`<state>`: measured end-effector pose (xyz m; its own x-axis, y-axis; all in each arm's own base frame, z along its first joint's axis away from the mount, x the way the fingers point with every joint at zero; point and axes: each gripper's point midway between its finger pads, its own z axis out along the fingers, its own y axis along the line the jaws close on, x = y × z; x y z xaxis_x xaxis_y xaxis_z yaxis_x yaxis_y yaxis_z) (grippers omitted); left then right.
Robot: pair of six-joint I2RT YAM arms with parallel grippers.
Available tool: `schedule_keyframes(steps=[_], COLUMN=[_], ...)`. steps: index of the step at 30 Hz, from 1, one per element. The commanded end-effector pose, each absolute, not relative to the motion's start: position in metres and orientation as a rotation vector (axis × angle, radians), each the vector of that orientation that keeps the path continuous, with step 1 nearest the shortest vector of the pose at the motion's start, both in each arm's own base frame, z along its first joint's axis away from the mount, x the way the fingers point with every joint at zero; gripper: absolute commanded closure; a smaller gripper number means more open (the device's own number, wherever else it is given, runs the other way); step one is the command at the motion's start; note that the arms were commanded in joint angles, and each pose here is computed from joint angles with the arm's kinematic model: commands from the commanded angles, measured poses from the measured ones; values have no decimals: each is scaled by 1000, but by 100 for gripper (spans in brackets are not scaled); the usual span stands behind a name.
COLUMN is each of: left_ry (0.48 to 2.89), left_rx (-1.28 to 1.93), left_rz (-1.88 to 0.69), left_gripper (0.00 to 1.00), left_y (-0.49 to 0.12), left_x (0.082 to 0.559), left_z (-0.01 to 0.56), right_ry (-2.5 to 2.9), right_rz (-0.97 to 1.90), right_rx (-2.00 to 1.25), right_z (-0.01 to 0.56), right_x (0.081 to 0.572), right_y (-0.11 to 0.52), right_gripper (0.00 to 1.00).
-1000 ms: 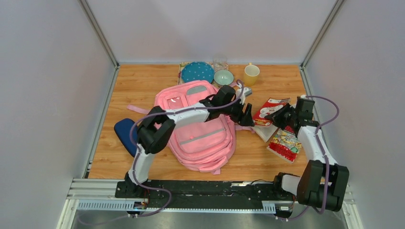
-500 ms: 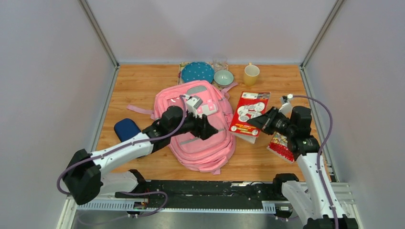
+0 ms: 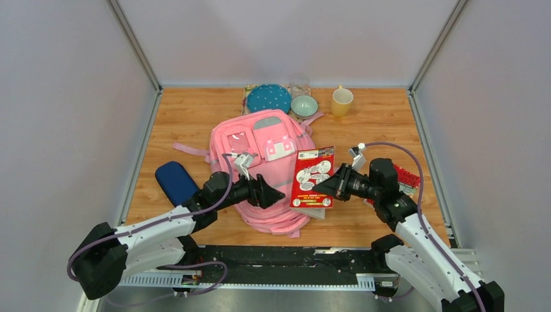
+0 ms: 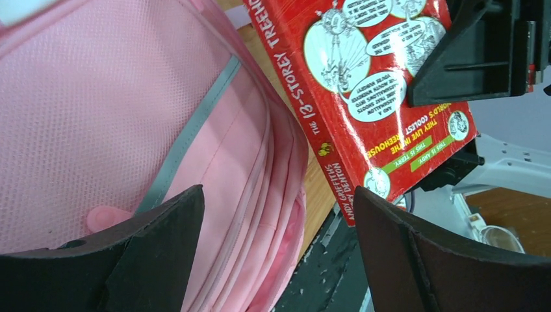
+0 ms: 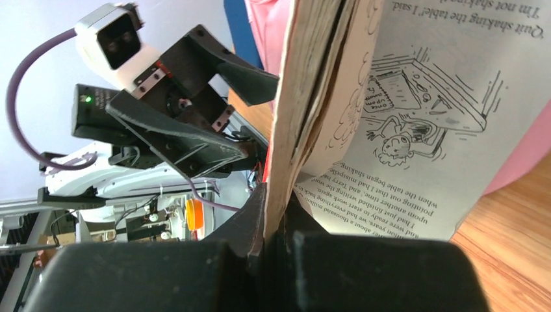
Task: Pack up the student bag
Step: Pick up the book from the center of the board.
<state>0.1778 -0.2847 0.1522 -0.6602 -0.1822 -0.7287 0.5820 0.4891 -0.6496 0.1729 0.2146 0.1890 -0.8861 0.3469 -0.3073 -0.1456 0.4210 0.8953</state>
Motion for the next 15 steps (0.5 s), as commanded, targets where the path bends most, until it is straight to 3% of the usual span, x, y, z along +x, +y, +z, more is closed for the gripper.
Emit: schedule_keyframes(steps=[1, 15], left_ry=[1823, 1678], left_rx=[272, 227], left_rz=[-1390, -1601], left_gripper=[9, 6], left_y=[-299, -322], left_x=[181, 186], left_z=[188, 227], right_ry=[2053, 1919], right_rz=[1563, 1705], right_rx=[60, -90], right_z=[226, 261], right_x=[172, 141], right_y=[224, 228], right_gripper=[100, 100])
